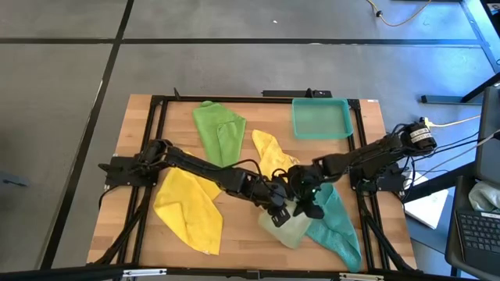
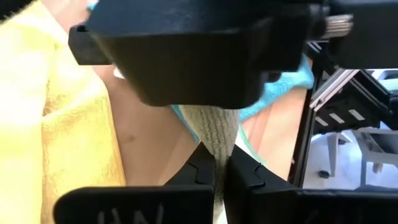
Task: Fold microfiber towels
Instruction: Put the folded light green microfiber cloth into the blue bin
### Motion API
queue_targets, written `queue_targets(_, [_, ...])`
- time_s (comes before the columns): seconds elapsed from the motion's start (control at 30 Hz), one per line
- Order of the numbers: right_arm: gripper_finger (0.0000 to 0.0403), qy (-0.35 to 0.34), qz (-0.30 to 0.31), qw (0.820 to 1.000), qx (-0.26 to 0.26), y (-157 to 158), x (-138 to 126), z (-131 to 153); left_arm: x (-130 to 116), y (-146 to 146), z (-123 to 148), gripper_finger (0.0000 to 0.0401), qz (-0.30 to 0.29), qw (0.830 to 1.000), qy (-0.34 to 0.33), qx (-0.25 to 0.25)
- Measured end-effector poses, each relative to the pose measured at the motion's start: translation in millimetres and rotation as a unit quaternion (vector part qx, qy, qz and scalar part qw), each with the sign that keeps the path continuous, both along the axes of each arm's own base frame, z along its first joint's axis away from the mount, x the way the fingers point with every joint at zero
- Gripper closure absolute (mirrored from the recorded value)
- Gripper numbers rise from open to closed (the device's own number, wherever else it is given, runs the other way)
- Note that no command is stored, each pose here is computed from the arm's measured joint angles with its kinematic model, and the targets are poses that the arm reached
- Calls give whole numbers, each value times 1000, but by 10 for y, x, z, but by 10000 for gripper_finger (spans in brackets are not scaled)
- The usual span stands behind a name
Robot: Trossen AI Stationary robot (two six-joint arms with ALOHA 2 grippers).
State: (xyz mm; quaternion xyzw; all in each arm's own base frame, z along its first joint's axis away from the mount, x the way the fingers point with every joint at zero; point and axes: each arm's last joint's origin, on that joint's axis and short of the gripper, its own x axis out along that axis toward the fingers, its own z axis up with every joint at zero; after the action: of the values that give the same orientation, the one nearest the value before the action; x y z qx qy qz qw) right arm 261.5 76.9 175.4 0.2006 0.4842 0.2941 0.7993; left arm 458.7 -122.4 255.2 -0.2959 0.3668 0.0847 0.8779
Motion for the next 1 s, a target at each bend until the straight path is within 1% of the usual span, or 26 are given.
queue_targets(0.13, [392,23,-36,999,17,-74,-23,66,-30,51,33,389,-10,1000,14,-9])
queue_targets(0.27, [395,32,-84,995,31,-206,-118,249,-180,169,211,363,-20,999,42,6])
queue_targets(0.37, [395,33,-119,992,37,-343,-222,386,-383,308,424,345,-16,996,68,51])
queue_targets(0.47, [395,38,-163,985,37,-499,-328,493,-608,498,696,332,10,993,75,96])
queue_targets(0.63, [395,37,-241,969,42,-799,-466,627,-986,756,1143,323,67,985,54,150])
queue_targets(0.7, [395,42,-278,959,30,-936,-517,680,-1111,828,1286,325,90,981,39,165])
queue_targets(0.83, [394,6,-326,945,2,-1225,-528,897,-1318,925,1503,325,114,973,15,201])
queue_targets(0.93, [394,-13,-369,929,-34,-1479,-523,1071,-1409,969,1586,323,117,969,9,216])
queue_targets(1.0, [394,-10,-394,917,-62,-1660,-543,1156,-1427,993,1597,323,112,968,12,223])
